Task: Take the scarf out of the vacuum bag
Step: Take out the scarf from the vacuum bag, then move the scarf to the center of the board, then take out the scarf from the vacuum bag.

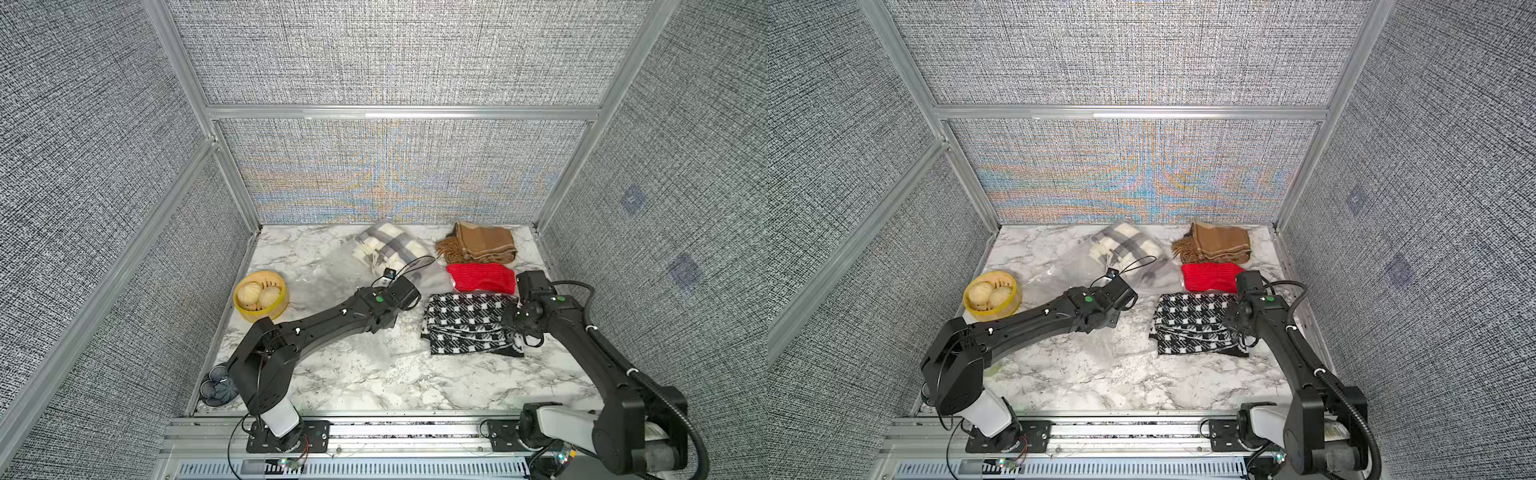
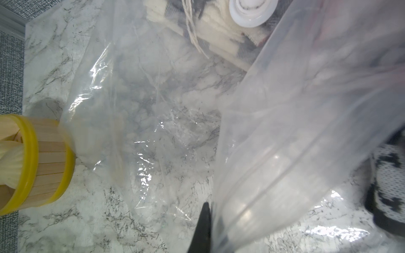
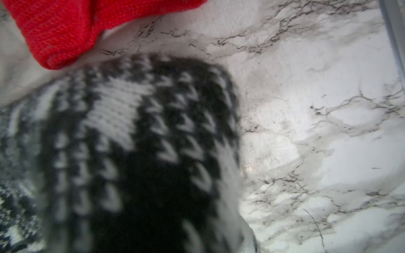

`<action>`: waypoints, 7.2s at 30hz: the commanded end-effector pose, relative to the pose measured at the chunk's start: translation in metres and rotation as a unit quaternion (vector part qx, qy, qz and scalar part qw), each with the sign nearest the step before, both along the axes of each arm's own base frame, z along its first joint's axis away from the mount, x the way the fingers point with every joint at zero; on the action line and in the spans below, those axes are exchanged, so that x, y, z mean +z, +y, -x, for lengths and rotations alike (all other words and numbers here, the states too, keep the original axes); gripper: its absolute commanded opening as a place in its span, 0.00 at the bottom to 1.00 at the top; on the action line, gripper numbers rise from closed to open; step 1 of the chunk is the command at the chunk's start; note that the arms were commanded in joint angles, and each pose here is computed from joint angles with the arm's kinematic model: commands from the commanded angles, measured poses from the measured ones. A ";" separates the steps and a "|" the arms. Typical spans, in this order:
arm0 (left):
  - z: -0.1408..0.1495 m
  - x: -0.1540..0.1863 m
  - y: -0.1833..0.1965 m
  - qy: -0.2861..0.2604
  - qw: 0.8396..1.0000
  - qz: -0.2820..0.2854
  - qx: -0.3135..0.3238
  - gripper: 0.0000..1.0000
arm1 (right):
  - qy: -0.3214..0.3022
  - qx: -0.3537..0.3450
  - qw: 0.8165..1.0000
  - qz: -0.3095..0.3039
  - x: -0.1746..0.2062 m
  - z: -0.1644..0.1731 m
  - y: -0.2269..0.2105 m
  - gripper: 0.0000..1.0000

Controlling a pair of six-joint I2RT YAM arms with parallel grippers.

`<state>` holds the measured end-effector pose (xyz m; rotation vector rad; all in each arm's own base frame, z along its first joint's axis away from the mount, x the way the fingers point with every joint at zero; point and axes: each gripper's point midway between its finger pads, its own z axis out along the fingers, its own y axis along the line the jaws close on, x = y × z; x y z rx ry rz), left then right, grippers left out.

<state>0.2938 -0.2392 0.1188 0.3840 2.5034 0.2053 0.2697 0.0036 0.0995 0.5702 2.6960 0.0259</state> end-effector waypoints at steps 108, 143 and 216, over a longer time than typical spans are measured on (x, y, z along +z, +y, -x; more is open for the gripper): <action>0.000 0.004 -0.004 0.010 0.999 0.026 -0.019 0.00 | -0.126 -0.045 0.961 -0.241 -0.065 -0.004 0.106 0.12; 0.002 0.012 -0.001 0.002 0.999 0.037 -0.013 0.00 | -0.109 -0.132 0.962 -0.214 -0.056 -0.021 0.005 0.00; 0.019 0.051 -0.010 -0.015 0.992 0.113 -0.048 0.00 | -0.267 0.286 0.906 -0.161 0.008 -0.049 0.321 0.65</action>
